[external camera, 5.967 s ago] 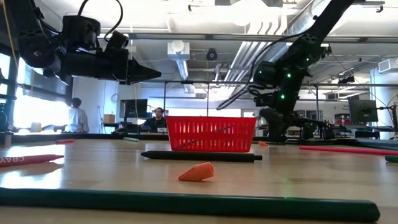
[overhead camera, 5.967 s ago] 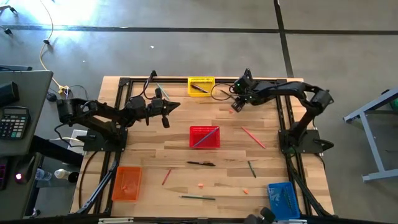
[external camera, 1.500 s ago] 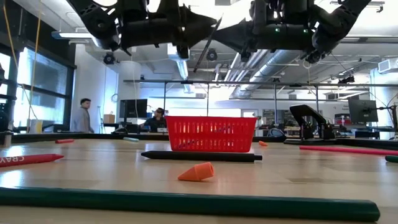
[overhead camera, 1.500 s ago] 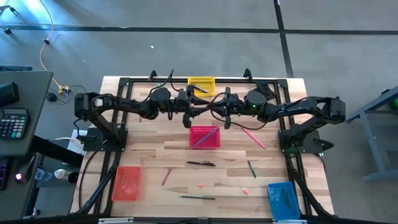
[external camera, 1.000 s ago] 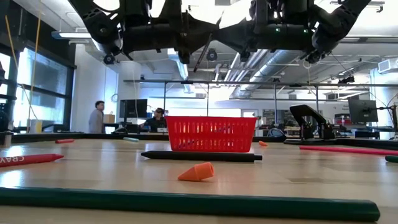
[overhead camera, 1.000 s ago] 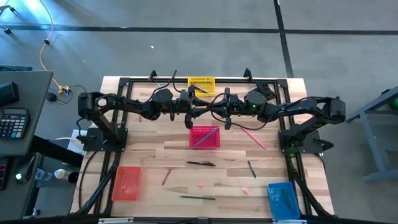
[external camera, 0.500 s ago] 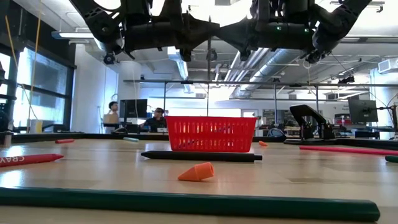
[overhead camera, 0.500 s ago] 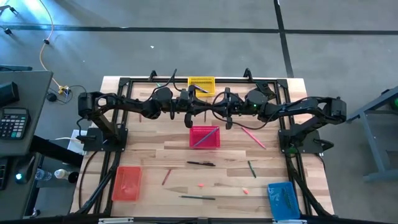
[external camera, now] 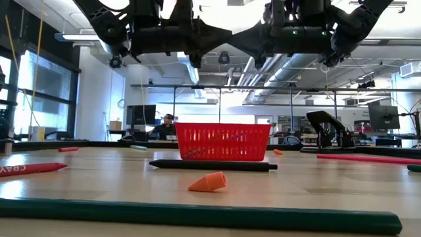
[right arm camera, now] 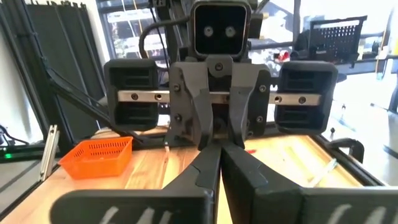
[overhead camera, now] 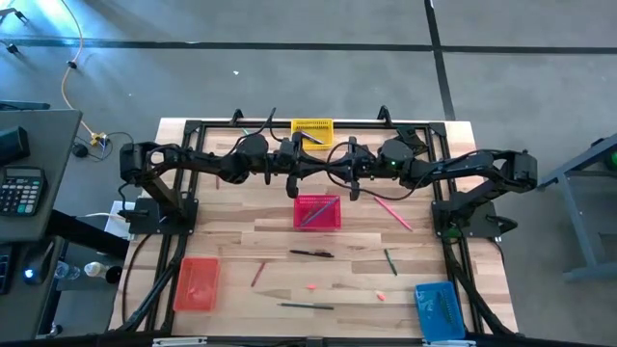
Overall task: Sort crayons/erasers/pens/pencils in bins
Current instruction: Put the orange eraser into the orange bin
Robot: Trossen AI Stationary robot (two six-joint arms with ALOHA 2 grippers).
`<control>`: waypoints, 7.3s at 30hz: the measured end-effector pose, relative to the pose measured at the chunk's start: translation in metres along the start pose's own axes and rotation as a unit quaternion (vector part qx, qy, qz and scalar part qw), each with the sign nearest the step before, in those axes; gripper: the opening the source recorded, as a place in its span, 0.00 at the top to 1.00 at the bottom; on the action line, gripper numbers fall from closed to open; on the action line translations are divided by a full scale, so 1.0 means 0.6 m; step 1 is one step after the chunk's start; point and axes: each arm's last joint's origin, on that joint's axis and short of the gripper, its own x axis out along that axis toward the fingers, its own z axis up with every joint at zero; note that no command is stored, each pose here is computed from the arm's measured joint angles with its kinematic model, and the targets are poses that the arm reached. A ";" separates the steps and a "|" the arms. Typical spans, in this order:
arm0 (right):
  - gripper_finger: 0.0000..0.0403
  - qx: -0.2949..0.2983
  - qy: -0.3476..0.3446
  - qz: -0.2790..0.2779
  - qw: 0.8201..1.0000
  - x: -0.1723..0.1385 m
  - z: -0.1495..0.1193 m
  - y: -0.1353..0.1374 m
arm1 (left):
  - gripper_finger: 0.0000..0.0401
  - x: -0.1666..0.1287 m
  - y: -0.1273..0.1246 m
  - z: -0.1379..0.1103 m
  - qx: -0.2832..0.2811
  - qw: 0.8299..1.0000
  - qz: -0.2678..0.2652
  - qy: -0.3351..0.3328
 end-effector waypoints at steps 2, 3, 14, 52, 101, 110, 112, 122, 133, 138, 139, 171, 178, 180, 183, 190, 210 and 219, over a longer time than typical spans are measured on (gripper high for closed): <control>0.96 0.001 0.006 -0.001 1.000 0.000 -0.002 0.000 | 0.96 -0.002 -0.001 0.000 0.000 1.000 0.002 0.011; 0.97 0.002 0.009 -0.001 1.000 0.000 -0.003 0.000 | 0.96 -0.003 0.000 0.002 0.004 1.000 0.005 0.019; 1.00 -0.018 0.135 -0.102 0.985 -0.032 -0.012 -0.001 | 1.00 -0.039 -0.011 0.011 0.046 0.991 0.022 0.121; 0.81 0.149 0.453 -0.258 0.840 -0.068 -0.007 0.064 | 1.00 -0.173 0.015 -0.105 0.027 0.990 0.111 0.086; 0.98 0.106 0.415 -0.183 0.885 -0.092 -0.144 -0.123 | 1.00 -0.164 -0.005 -0.108 0.017 0.992 0.084 0.090; 0.97 0.114 0.263 -0.122 0.950 -0.036 -0.100 -0.083 | 0.89 -0.153 -0.033 -0.112 0.016 0.993 0.069 0.093; 0.97 0.126 0.215 -0.115 0.962 -0.023 -0.086 -0.073 | 0.86 -0.153 -0.035 -0.112 0.018 0.992 0.082 0.092; 0.97 0.152 -0.008 -0.099 0.983 0.009 -0.018 -0.040 | 0.73 -0.111 -0.052 -0.070 0.036 0.992 0.116 0.038; 0.97 0.220 -0.160 -0.113 0.956 0.018 0.038 -0.028 | 0.75 -0.062 -0.072 0.002 0.192 0.949 0.249 -0.011; 0.97 0.221 -0.188 -0.090 0.953 0.035 0.070 -0.016 | 0.75 -0.043 -0.075 0.035 0.243 0.936 0.252 -0.031; 0.97 0.220 -0.191 -0.087 0.952 0.038 0.075 -0.015 | 0.75 -0.038 -0.075 0.040 0.251 0.933 0.254 -0.032; 0.97 0.225 -0.213 -0.074 0.948 0.063 0.090 -0.014 | 0.75 -0.017 -0.064 0.070 0.271 0.904 0.321 -0.075; 0.97 0.222 -0.218 -0.064 0.948 0.064 0.092 -0.004 | 0.76 -0.011 -0.058 0.056 0.271 0.905 0.323 -0.064; 0.97 0.221 -0.217 -0.067 0.948 0.065 0.091 -0.003 | 0.79 -0.011 -0.058 0.058 0.270 0.904 0.323 -0.068; 0.97 0.219 -0.216 -0.069 0.949 0.065 0.091 -0.004 | 0.84 -0.011 -0.059 0.058 0.270 0.904 0.323 -0.070; 0.97 0.212 -0.217 -0.072 0.950 0.064 0.091 -0.005 | 0.90 -0.009 -0.073 0.058 0.271 0.907 0.314 -0.073; 0.97 0.203 -0.221 -0.084 0.950 0.064 0.092 -0.006 | 0.72 -0.010 -0.089 0.063 0.284 0.896 0.331 -0.083; 0.97 0.213 -0.223 -0.069 0.949 0.065 0.093 0.002 | 0.79 -0.010 -0.082 0.063 0.274 0.901 0.324 -0.088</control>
